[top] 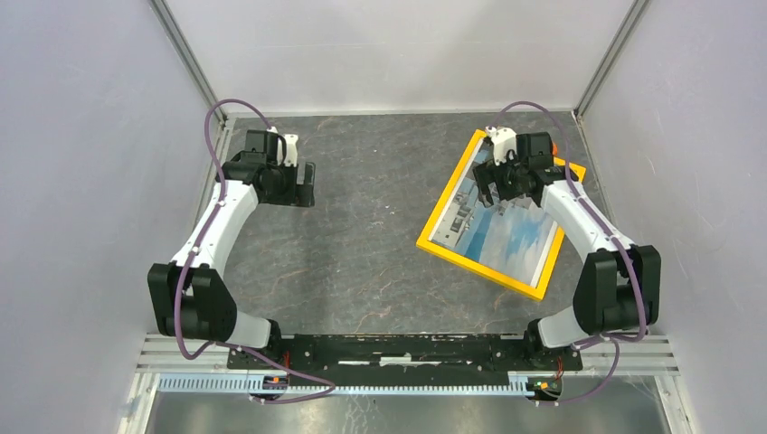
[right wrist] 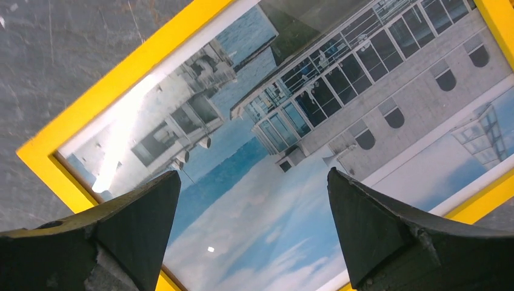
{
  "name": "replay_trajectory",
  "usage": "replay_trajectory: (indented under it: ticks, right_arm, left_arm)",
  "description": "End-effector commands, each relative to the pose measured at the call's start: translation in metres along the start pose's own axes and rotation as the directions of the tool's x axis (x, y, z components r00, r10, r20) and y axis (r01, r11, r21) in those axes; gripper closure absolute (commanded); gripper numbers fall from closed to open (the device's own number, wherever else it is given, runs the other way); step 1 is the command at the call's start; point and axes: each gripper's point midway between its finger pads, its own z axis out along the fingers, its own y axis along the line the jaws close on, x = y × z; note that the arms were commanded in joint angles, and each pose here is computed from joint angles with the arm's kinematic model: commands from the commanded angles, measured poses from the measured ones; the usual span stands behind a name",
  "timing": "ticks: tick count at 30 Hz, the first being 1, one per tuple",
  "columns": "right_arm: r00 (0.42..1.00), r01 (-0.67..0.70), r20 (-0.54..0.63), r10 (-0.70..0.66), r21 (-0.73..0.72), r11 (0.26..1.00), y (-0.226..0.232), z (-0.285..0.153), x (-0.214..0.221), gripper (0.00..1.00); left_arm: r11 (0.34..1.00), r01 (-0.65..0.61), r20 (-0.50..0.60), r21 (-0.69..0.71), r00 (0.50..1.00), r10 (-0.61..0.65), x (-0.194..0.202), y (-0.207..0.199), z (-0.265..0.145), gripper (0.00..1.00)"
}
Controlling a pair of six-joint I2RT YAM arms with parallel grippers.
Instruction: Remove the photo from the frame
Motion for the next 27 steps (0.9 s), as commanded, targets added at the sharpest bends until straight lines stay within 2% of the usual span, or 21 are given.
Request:
replay_trajectory:
  ticks: [1,6,10,19,27]
  right_arm:
    - [0.978,-0.183,0.107,0.179,0.034,0.983,-0.007,0.003,-0.04,0.02]
    - [0.964,-0.254,0.1,0.246,0.067,0.965,-0.014,0.031,-0.065,0.02]
    - [0.955,-0.287,0.098,0.281,0.058,0.956,-0.015,0.059,-0.08,0.02]
    - [0.943,-0.328,0.092,0.32,0.096,0.94,-0.024,0.123,-0.099,0.03]
    - [0.935,-0.353,0.072,0.347,0.096,0.931,-0.024,0.166,-0.098,0.07]
  left_arm:
    - [0.997,0.061,0.051,-0.044,0.997,-0.059,-0.021,0.005,-0.012,0.0]
    - [0.987,0.106,0.084,-0.124,0.992,-0.096,-0.024,0.018,-0.017,0.0]
    - [0.974,0.093,0.082,-0.205,0.994,-0.078,-0.026,0.032,-0.025,0.0]
    - [0.941,0.048,0.027,-0.335,0.999,-0.041,-0.015,0.055,-0.037,0.0]
    - [0.925,0.012,-0.024,-0.38,0.999,-0.023,-0.011,0.064,-0.036,0.0]
